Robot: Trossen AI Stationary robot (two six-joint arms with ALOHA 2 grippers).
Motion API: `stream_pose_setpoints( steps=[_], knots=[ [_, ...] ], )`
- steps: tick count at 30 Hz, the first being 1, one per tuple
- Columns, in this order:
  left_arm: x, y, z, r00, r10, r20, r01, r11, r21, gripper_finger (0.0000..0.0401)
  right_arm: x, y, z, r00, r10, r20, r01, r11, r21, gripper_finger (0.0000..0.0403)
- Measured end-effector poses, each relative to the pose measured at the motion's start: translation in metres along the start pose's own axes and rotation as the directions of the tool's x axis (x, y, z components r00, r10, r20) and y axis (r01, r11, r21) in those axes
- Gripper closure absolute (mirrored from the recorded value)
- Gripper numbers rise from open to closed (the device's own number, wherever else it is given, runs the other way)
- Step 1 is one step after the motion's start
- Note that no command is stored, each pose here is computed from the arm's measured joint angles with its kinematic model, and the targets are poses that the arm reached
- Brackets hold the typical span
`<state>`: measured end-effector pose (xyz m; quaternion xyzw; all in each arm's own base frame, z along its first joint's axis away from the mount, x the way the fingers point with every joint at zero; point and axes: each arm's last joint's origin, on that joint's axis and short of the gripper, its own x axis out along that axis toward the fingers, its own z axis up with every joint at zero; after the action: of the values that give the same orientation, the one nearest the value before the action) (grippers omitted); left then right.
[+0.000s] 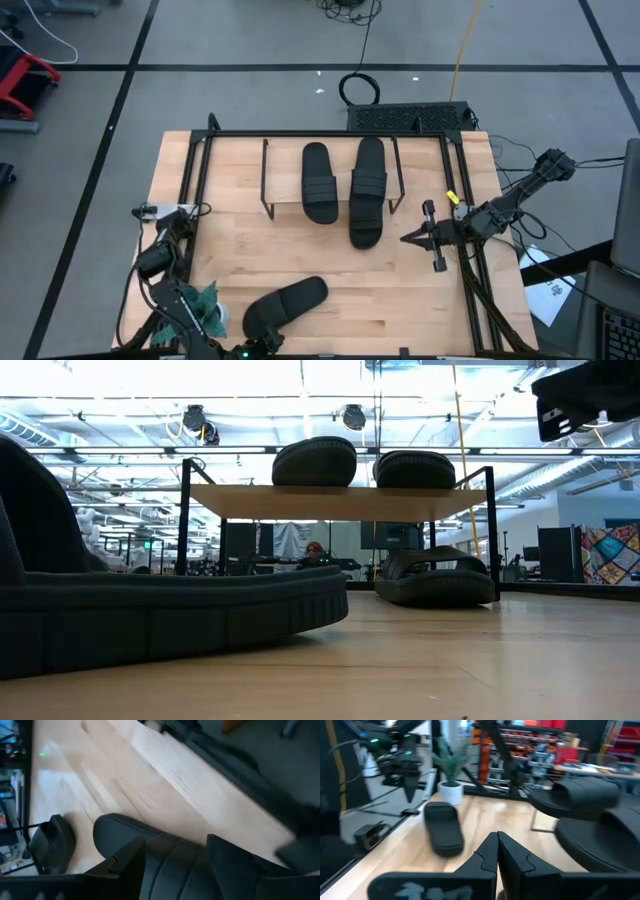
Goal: Pick and place slides into the shelf
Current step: Put the black slide under the shelf
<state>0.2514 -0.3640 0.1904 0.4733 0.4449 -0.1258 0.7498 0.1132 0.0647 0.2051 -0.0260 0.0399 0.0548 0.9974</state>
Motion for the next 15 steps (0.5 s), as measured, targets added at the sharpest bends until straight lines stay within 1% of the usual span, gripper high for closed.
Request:
stream_pose_setpoints(
  steps=[2, 6, 10, 12, 15],
  knots=[
    [0.000, 0.000, -0.002, 1.000, -0.025, -0.019, 0.026, 0.998, 0.048, 0.0189, 0.000, -0.001, 0.000, 0.999, -0.032, -0.004, 0.032, 0.999, 0.020, 0.0403],
    [0.002, 0.001, -0.007, 0.993, -0.094, -0.072, 0.103, 0.986, 0.135, 0.0189, 0.003, 0.000, -0.003, 0.999, -0.042, -0.022, 0.042, 0.999, 0.025, 0.0403],
    [0.006, 0.006, -0.016, 0.975, -0.149, -0.165, 0.178, 0.967, 0.181, 0.0189, 0.006, -0.001, -0.005, 0.998, -0.056, -0.042, 0.057, 0.998, 0.018, 0.0403],
    [0.007, 0.009, -0.020, 0.967, -0.153, -0.205, 0.192, 0.964, 0.186, 0.0189, 0.008, -0.001, -0.006, 0.997, -0.064, -0.050, 0.065, 0.998, 0.024, 0.0403],
    [0.007, 0.011, -0.022, 0.966, -0.127, -0.223, 0.172, 0.965, 0.199, 0.0189, 0.010, -0.001, -0.008, 0.995, -0.074, -0.066, 0.077, 0.996, 0.038, 0.0403]
  ],
)
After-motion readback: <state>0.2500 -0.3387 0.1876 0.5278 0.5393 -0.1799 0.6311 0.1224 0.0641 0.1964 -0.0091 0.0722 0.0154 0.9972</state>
